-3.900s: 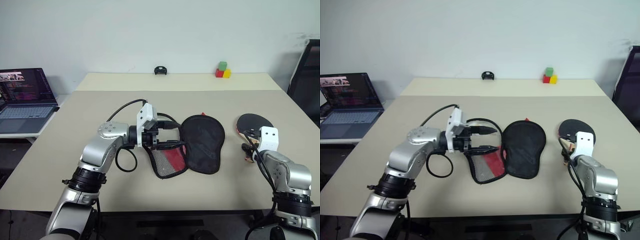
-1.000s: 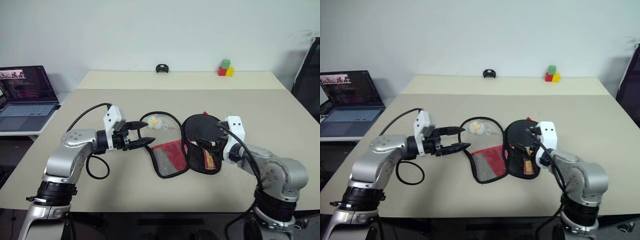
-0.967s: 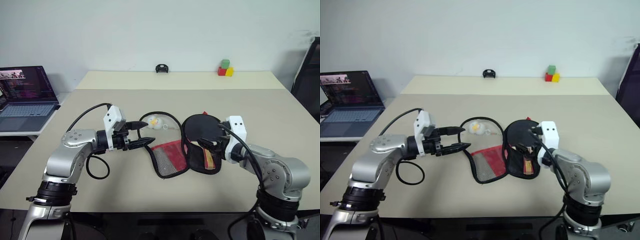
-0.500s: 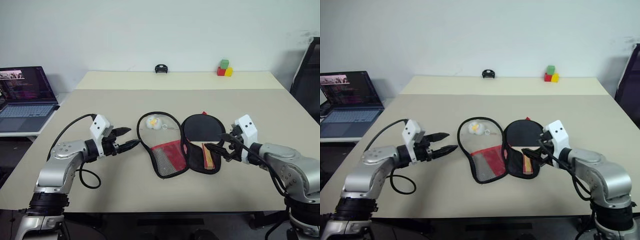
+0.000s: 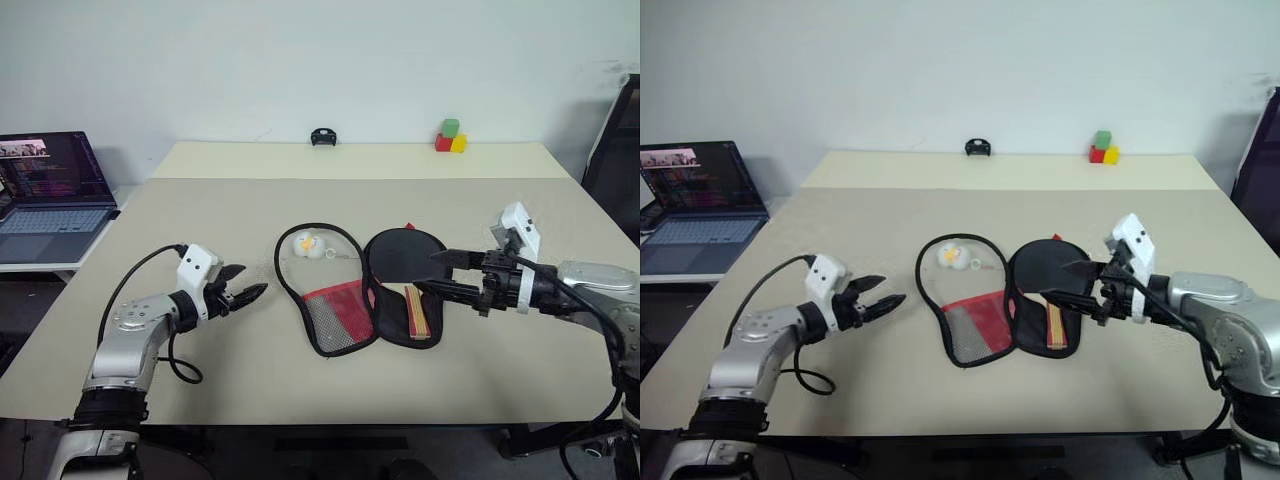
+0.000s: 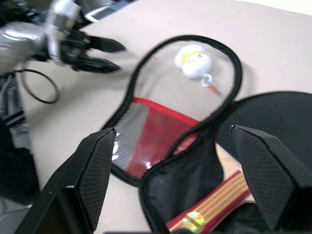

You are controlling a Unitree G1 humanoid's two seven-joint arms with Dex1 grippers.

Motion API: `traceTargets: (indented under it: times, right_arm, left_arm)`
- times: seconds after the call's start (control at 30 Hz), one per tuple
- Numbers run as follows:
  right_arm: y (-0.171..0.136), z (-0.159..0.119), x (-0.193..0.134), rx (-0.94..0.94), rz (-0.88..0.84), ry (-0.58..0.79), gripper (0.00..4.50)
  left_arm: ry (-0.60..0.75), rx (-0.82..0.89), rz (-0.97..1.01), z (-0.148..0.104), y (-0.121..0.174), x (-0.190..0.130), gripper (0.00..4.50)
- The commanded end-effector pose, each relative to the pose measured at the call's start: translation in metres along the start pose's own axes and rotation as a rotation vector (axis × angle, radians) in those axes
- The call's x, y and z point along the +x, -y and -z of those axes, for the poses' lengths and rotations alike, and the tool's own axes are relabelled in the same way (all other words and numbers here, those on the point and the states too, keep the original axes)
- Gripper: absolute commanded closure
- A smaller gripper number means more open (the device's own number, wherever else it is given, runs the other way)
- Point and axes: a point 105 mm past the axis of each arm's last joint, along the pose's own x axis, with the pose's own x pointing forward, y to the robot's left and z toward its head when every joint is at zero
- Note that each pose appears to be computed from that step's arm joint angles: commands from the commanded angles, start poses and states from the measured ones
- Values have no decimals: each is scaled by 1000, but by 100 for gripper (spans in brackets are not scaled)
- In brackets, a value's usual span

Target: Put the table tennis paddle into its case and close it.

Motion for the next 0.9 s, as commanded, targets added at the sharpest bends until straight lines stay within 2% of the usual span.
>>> traceTargets:
  times: [0.03, 0.33, 0.47, 0.63, 0.9]
  right_arm:
    - [-9, -17, -7, -70, -51, 33, 41]
    - [1, -24, -12, -122, -29, 19, 41]
    - [1, -24, -11, -124, -29, 19, 41]
    - [0, -23, -12, -125, -23, 21, 41]
    - [0, -24, -22, -121, 11, 25, 41]
  left_arm:
    - [0, 24, 65, -4, 5, 3, 95]
    - [-71, 47, 209, 11, 25, 22, 95]
    - [-56, 51, 238, 8, 33, 37, 95]
    - [11, 74, 312, -11, 51, 63, 95]
    - [218, 185, 458, -93, 85, 99, 95]
